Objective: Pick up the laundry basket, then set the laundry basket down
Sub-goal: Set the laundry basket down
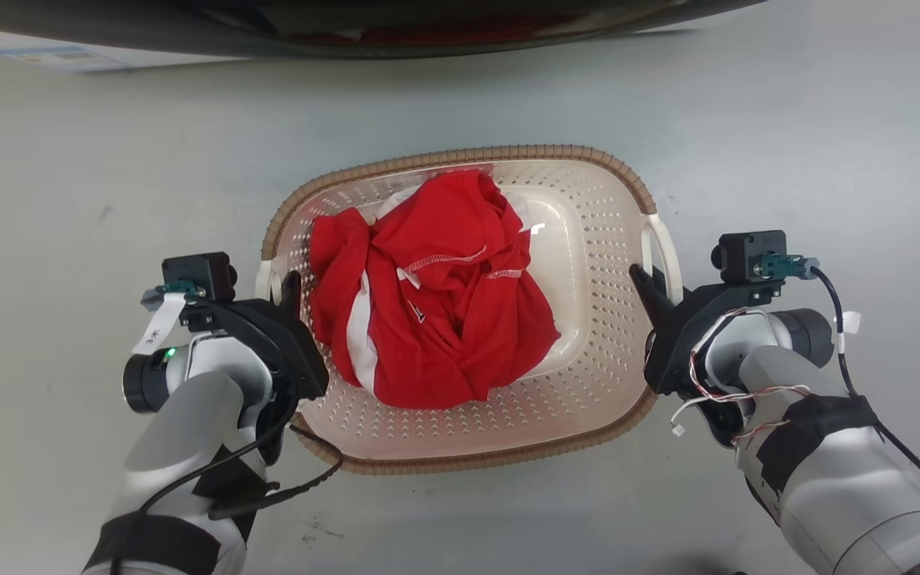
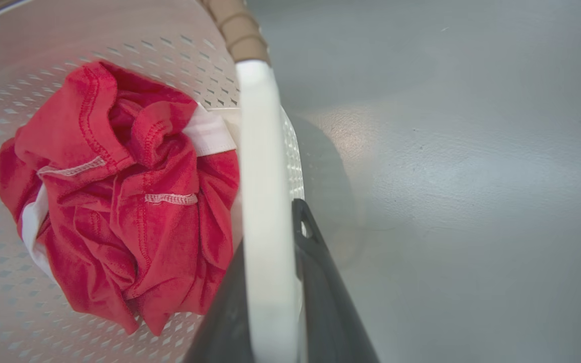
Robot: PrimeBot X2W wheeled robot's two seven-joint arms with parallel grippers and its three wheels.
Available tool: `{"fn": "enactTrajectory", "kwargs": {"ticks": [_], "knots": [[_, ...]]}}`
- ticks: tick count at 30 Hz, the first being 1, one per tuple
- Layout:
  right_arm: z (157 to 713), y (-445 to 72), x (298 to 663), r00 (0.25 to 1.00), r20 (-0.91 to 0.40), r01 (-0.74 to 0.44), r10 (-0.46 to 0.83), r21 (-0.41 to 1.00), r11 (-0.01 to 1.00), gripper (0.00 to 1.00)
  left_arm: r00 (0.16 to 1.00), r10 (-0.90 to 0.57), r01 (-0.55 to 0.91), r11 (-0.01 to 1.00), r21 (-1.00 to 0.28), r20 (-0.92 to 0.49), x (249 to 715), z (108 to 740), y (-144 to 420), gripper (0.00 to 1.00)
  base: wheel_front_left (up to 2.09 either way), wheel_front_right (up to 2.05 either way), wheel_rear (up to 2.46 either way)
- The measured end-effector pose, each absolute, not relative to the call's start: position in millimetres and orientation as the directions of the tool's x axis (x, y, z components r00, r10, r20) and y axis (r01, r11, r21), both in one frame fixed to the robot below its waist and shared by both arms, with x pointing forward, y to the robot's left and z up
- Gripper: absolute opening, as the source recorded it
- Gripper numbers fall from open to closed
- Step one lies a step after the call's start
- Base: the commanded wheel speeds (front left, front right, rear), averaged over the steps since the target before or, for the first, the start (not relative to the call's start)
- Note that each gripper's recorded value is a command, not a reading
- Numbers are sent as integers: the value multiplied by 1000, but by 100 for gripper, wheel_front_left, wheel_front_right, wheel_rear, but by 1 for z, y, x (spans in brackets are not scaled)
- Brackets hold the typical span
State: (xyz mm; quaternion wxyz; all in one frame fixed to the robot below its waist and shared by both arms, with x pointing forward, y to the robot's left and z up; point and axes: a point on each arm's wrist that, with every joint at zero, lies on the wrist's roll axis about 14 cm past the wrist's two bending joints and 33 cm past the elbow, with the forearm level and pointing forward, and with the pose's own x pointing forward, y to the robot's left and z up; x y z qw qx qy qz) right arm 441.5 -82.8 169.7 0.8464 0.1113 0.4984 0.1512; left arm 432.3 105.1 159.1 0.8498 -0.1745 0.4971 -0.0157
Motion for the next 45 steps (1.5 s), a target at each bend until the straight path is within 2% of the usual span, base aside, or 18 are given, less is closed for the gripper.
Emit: {"fn": "enactTrajectory", "kwargs": {"ticks": [19, 20, 21, 22, 23, 24, 32, 38, 45], "knots": [[156, -88, 443, 473, -810, -150, 348, 316, 937, 0, 512, -214, -135, 936, -324, -832, 434, 148, 99, 0, 0, 0, 0], [156, -88, 443, 473, -809, -152, 348, 315, 937, 5, 512, -215, -133, 937, -323, -832, 434, 148, 99, 0, 0, 0, 0], [157, -88, 444, 477, -807, -153, 349, 314, 937, 33, 512, -216, -135, 936, -326, -831, 434, 148, 99, 14, 0, 0, 0], [157, -88, 444, 478, -806, -154, 349, 314, 937, 81, 513, -219, -140, 933, -333, -830, 434, 149, 99, 43, 0, 0, 0], [157, -88, 444, 479, -806, -157, 349, 312, 937, 100, 513, -214, -145, 933, -330, -831, 434, 148, 101, 72, 0, 0, 0], [158, -90, 446, 485, -804, -157, 344, 307, 939, 100, 513, -208, -149, 934, -325, -833, 434, 148, 104, 100, 0, 0, 0], [161, -93, 450, 505, -793, -166, 340, 298, 940, 100, 518, -202, -151, 935, -322, -831, 435, 151, 109, 100, 0, 0, 0], [175, -94, 455, 547, -766, -178, 338, 288, 941, 100, 539, -191, -165, 931, -325, -821, 431, 162, 113, 100, 0, 0, 0], [200, -93, 448, 588, -729, -201, 350, 288, 936, 100, 604, -178, -143, 935, -325, -777, 437, 189, 116, 100, 0, 0, 0]]}}
